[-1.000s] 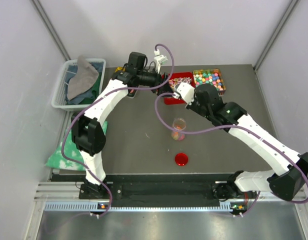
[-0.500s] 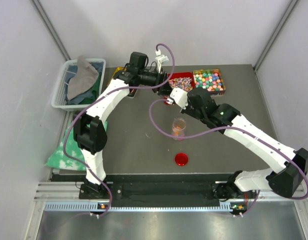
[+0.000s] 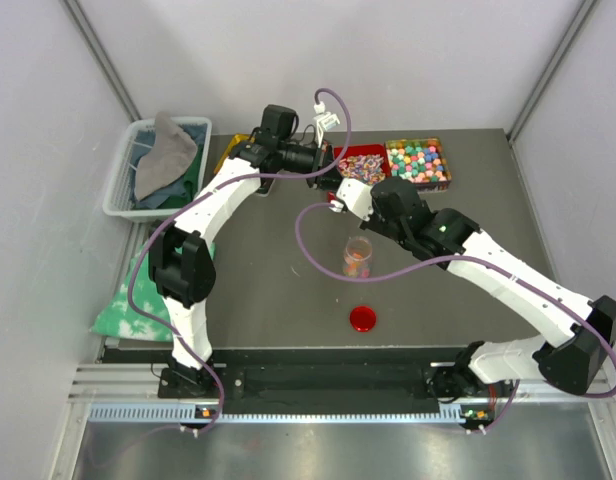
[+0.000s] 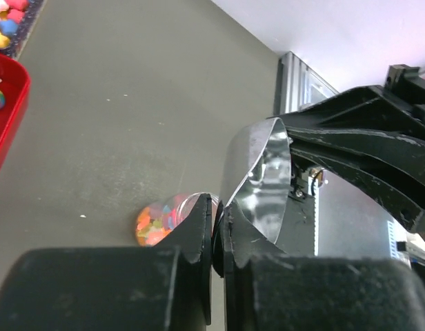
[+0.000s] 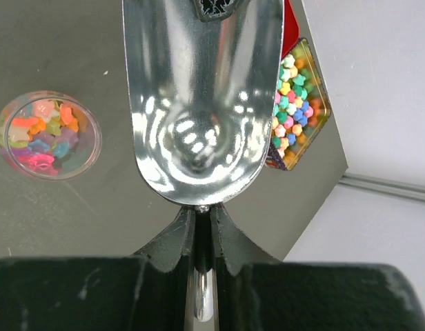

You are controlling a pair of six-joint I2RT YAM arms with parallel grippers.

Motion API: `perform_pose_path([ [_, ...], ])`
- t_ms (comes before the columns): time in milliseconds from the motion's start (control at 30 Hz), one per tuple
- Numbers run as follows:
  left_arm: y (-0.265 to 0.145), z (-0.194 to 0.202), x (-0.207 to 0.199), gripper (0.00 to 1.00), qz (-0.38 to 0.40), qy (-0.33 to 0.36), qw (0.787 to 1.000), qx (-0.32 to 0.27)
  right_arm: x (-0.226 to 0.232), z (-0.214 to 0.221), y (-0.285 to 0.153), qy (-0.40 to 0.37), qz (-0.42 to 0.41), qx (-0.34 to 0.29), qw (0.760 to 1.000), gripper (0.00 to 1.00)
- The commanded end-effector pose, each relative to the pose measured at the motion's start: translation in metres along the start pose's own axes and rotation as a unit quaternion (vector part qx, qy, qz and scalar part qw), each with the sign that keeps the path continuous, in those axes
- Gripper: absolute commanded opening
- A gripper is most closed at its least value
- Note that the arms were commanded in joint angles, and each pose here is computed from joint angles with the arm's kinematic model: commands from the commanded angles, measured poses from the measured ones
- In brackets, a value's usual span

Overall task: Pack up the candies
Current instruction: Adjust the spatula.

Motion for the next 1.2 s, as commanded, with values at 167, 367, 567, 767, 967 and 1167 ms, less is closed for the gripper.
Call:
perform_pose_path([
  [167,0.011,0.003,0.0,0.0,0.057,0.01,0.998,0.004,-0.024,-0.036,-0.042,0.032,0.008,-0.117,0.993,0.0],
  [367,0.018,0.007,-0.006,0.0,0.074,0.014,0.997,0.014,-0.025,-0.044,-0.061,0.037,-0.025,-0.159,0.986,0.0],
  [567,0.019,0.007,-0.016,0.0,0.099,0.018,0.995,0.017,-0.019,-0.041,-0.053,0.033,-0.026,-0.154,0.987,0.0],
  [767,0.016,0.006,-0.027,0.0,0.12,0.018,0.992,0.016,-0.019,-0.039,-0.05,0.025,-0.018,-0.154,0.988,0.05],
  [967,0.014,0.006,-0.033,0.0,0.141,0.017,0.99,0.015,-0.018,-0.037,-0.057,0.021,-0.036,-0.158,0.987,0.11],
  [1167,0.01,0.006,-0.042,0.0,0.163,0.02,0.986,0.017,-0.017,-0.033,-0.062,0.018,-0.053,-0.162,0.985,0.24],
])
Point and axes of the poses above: each gripper's point midway between its finger pads, its own y axis out along the fingers, its own x axis along the line the jaws close on, z = x × y, the point moved 6 cm from there along -y, back along the fingers
